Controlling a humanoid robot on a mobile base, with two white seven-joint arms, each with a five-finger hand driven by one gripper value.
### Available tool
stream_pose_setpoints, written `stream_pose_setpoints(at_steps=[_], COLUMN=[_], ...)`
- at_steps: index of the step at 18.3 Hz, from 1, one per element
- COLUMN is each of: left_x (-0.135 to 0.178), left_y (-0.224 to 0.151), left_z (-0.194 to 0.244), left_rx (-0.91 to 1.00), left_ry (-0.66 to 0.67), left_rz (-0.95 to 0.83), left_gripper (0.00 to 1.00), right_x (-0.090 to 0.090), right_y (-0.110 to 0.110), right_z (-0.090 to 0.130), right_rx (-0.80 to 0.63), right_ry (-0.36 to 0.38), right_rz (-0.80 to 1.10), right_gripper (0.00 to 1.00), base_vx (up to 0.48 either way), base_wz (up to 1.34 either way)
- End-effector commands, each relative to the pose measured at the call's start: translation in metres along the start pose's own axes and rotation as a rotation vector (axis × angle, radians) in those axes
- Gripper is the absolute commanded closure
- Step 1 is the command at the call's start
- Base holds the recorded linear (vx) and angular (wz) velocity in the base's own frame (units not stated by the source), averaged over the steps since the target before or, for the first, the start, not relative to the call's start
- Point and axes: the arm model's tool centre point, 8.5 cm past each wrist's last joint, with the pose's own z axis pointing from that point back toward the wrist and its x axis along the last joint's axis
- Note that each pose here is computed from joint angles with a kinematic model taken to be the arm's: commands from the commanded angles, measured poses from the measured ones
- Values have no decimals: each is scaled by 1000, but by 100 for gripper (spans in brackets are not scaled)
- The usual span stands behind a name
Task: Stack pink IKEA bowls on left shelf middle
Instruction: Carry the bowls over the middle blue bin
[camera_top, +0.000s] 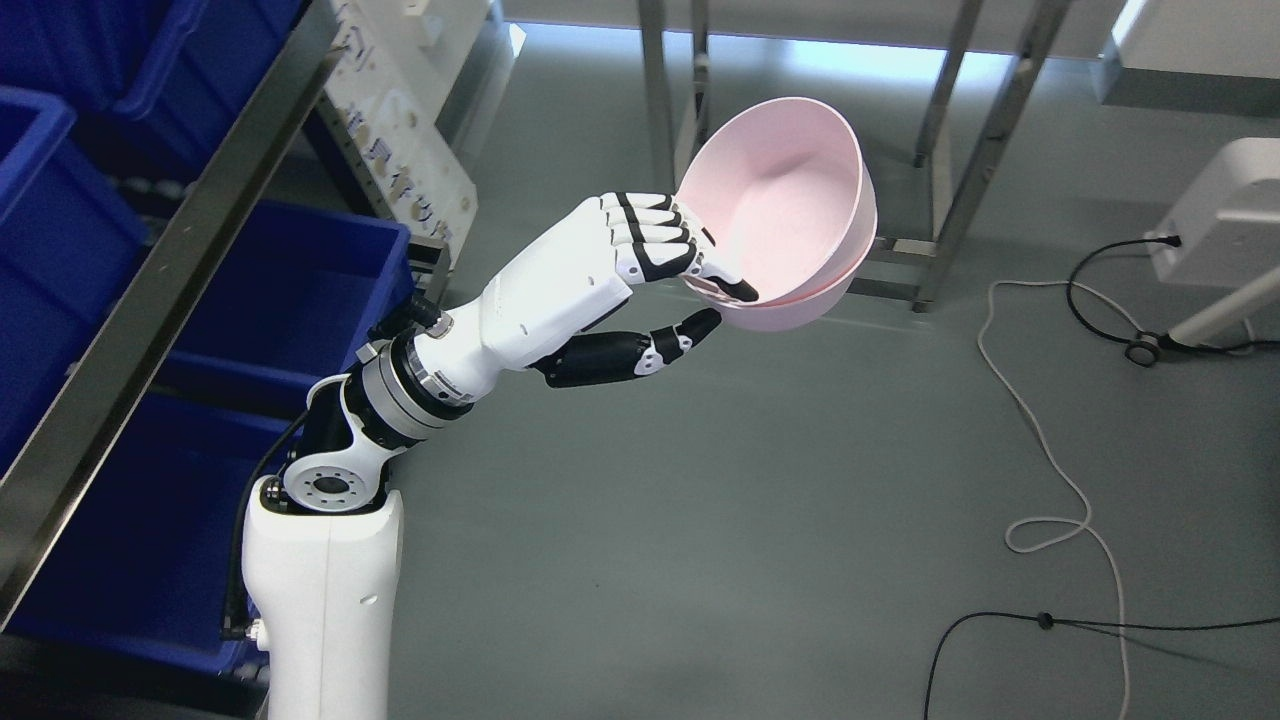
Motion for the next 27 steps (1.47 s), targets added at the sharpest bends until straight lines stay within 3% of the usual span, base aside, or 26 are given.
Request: stream_pose_setpoints(at_steps=[1,6,20,27], left_x=[3,4,4,8], left_y=[21,45,62,83], left_z=[-15,-31,-37,-65], left_rx=[28,43,57,39], left_ry=[-64,-109,-113,-135], left_rz=[-33,-94,-124,-139], left_gripper=[91,91,91,91], right_x=[6,6,6,6], right_y=[-11,-11,-11,-11], right_z=[-1,-1,-1,-1], right_rx=[-18,-18,-18,-18], right_ry=[-17,-17,-17,-17], right_rz=[-2,-2,-2,-2], right_gripper=[0,0,0,0], base_vx=[-198,-181,-104,-30], base_wz=[653,635,546,793])
